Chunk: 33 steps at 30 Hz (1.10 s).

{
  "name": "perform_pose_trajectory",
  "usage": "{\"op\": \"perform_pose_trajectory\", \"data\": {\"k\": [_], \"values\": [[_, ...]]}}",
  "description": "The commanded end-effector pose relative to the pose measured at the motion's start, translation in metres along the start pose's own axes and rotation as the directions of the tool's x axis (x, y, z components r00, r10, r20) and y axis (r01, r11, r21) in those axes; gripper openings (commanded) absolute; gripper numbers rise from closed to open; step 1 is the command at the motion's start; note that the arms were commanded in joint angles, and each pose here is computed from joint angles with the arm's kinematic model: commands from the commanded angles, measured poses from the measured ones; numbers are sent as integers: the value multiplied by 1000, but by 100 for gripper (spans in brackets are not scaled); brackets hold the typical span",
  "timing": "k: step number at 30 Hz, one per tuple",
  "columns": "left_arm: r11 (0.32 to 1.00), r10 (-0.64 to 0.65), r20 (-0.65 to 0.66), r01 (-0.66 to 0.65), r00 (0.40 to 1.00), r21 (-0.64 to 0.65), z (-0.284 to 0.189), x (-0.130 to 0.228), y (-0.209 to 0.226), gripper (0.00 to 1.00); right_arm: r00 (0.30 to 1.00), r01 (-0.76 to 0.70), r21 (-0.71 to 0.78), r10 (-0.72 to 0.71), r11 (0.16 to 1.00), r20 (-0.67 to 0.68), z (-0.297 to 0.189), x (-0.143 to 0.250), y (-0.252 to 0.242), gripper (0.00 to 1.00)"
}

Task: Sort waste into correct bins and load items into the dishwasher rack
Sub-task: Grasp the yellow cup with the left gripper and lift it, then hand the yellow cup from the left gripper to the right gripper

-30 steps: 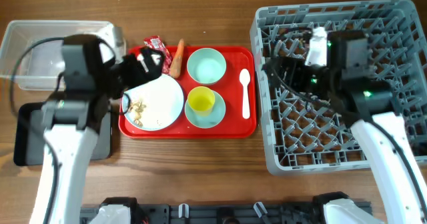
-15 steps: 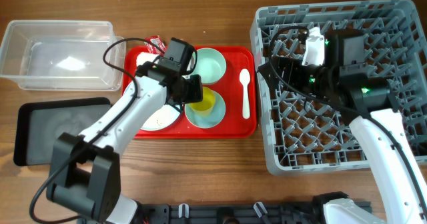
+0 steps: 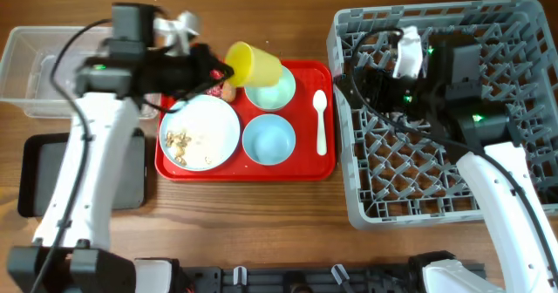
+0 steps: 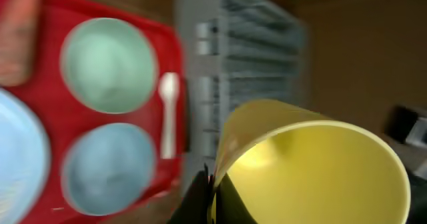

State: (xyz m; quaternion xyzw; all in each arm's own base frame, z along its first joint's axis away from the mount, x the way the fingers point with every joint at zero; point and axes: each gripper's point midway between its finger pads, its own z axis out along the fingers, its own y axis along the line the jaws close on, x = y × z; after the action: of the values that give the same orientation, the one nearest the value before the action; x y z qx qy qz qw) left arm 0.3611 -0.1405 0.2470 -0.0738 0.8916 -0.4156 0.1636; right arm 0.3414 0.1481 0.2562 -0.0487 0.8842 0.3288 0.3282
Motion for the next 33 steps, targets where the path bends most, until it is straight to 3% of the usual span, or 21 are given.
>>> {"op": "perform_pose_trajectory", "data": {"k": [1, 5, 15, 20, 23, 25, 26, 29, 31, 33], "values": [[879, 32, -171, 54, 985, 474, -40, 21, -66, 4, 980, 199, -435, -179, 878, 88, -23, -19, 85, 85], [831, 58, -213, 71, 975, 551, -48, 29, -80, 4, 953, 303, -620, -244, 724, 181, -40, -31, 134, 85], [809, 92, -251, 75, 964, 583, -46, 40, -93, 4, 945, 301, -722, -299, 623, 136, -18, -4, 181, 84], [807, 105, -251, 65, 962, 587, -45, 42, -95, 4, 943, 307, -717, -299, 626, 143, -17, -5, 183, 59], [806, 110, -247, 59, 963, 589, -45, 41, -95, 7, 948, 291, -719, -289, 631, 131, -17, -5, 183, 51], [804, 121, -237, 45, 964, 593, -45, 40, -96, 54, 945, 302, -715, -294, 630, 141, -18, -5, 183, 50], [805, 128, -228, 33, 965, 593, -45, 39, -96, 100, 936, 333, -705, -310, 626, 168, -19, -7, 183, 50], [822, 113, -195, 18, 974, 569, -45, 30, -88, 100, 927, 373, -603, -310, 705, 212, -22, -16, 166, 50], [829, 82, -159, 21, 984, 559, -53, 19, -77, 100, 931, 358, -409, -290, 839, 221, -23, -26, 129, 49], [834, 56, -129, 24, 990, 551, -61, 9, -69, 100, 937, 323, -245, -273, 914, 216, -31, -29, 98, 48]]}}
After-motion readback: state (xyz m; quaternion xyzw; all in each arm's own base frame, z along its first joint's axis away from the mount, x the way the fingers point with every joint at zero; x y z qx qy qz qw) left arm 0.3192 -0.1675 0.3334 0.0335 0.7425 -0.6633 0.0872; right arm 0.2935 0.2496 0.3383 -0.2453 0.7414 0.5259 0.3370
